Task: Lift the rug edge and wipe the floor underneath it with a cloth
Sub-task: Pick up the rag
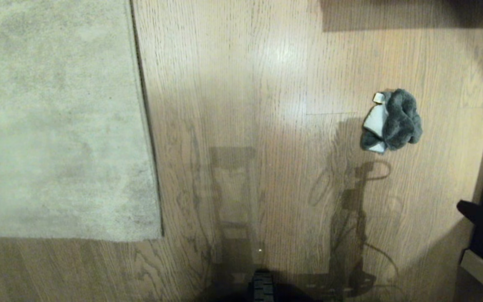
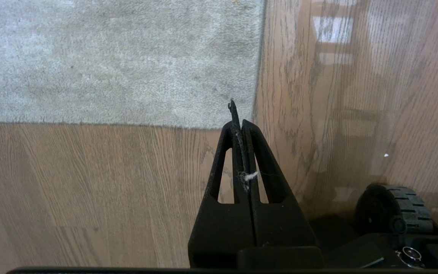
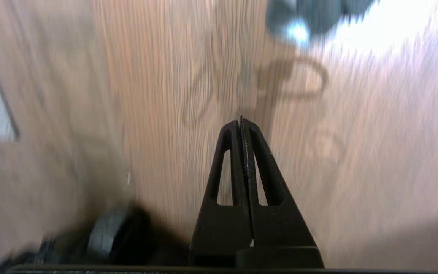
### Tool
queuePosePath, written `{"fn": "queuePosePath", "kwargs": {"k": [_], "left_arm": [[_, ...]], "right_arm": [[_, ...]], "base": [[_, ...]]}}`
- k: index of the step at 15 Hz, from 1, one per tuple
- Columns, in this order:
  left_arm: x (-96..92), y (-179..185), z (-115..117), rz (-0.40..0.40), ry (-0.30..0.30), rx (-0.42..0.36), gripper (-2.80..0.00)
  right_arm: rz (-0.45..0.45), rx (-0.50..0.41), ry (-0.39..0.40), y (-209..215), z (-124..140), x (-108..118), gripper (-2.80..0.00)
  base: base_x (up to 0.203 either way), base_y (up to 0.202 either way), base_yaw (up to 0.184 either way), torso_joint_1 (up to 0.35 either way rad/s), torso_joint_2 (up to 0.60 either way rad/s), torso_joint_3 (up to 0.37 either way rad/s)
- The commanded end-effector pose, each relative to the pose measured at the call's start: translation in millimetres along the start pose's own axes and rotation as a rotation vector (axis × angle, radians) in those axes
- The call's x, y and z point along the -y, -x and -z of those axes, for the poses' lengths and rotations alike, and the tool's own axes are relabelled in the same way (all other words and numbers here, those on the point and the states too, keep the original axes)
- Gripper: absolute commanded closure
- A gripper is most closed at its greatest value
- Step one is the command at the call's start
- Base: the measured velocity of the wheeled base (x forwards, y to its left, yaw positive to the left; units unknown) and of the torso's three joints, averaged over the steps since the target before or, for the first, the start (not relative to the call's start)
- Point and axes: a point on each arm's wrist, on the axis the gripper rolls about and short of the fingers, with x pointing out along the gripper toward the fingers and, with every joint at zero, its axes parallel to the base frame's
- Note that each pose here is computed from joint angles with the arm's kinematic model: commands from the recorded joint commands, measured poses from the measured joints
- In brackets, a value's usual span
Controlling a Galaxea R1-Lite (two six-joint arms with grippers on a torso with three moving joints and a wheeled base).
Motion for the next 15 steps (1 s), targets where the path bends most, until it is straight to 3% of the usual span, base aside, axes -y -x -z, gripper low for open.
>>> {"fn": "queuePosePath", "kwargs": {"k": [1,5,6,12,15], "left_arm": [[0.0,0,0,0.0,0.001,0.0,0.0],[0.0,0,0,-0.002,0.001,0.0,0.0],[0.0,0,0,0.0,0.001,0.0,0.0],[0.0,0,0,-0.002,0.001,0.0,0.0],[0.0,0,0,-0.002,0.001,0.0,0.0]], "right_arm": [[-0.001,0.006,-0.001,-44,-4,5,0.0],[0.0,0.067,0.008,-80,-15,9,0.0],[-0.001,0.072,0.006,-85,-15,9,-2.8],[0.0,0.106,0.007,-124,-12,14,-2.8],[0.024,0.165,0.023,-146,-14,22,-2.8]], "base": [[0.0,0.0,0.0,0.0,0.0,0.0],[0.0,0.0,0.0,0.0,0.0,0.0],[0.0,0.0,0.0,0.0,0.0,0.0],[0.0,0.0,0.0,0.0,0.0,0.0],[0.0,0.0,0.0,0.0,0.0,0.0]]}}
